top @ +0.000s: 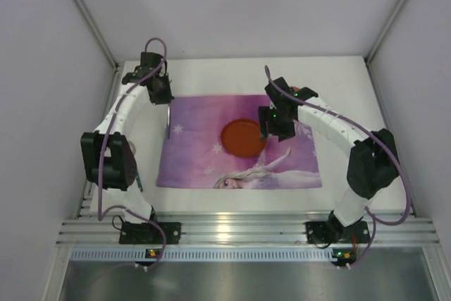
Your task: Set the dinner table for one person
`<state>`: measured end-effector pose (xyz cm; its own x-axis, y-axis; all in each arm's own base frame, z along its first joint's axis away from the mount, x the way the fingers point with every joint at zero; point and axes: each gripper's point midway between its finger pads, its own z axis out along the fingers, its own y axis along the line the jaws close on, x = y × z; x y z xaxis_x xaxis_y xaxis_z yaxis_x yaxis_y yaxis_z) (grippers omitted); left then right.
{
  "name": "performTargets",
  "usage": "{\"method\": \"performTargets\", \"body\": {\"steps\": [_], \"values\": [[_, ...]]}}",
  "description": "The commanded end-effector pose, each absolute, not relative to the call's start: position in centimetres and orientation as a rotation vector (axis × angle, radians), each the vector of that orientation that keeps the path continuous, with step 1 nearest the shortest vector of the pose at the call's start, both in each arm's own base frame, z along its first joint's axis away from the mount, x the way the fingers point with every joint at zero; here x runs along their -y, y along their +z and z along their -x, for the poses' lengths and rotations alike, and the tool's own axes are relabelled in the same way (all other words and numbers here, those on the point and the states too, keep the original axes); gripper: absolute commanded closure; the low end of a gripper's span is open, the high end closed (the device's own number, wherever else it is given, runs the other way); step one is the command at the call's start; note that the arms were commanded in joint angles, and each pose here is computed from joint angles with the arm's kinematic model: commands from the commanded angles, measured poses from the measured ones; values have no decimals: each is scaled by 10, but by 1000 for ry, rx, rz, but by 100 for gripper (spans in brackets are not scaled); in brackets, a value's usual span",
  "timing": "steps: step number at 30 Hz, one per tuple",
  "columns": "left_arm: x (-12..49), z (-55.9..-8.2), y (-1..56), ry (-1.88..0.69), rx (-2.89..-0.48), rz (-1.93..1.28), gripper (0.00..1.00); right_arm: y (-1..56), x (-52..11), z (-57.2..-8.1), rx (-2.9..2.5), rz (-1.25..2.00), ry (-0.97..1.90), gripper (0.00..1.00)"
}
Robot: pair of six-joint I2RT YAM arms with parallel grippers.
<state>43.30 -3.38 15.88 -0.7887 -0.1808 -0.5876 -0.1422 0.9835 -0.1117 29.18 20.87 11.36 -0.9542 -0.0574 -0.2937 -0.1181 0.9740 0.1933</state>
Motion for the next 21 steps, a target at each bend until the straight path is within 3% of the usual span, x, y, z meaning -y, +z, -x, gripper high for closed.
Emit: {"method": "performTargets", "body": {"steps": [1, 6, 14, 17, 18, 19, 21], "values": [[80, -435, 150, -206, -2528, 173, 100, 137, -196, -289, -2759, 84, 311, 34], [132, -429, 108, -262, -2636, 145, 100, 137, -178, -273, -2750, 24, 306, 34], [144, -414, 76, -287, -2726, 239, 100, 135, -154, -247, -2743, -41, 299, 33], [136, -403, 65, -235, -2753, 264, 81, 133, -149, -240, -2748, -49, 294, 33], [134, -400, 66, -219, -2755, 267, 62, 132, -147, -238, -2751, -54, 291, 33], [125, -395, 61, -156, -2766, 279, 50, 132, -147, -236, -2754, -49, 291, 33], [115, -390, 66, -107, -2754, 281, 36, 132, -146, -234, -2754, -51, 290, 33]]}}
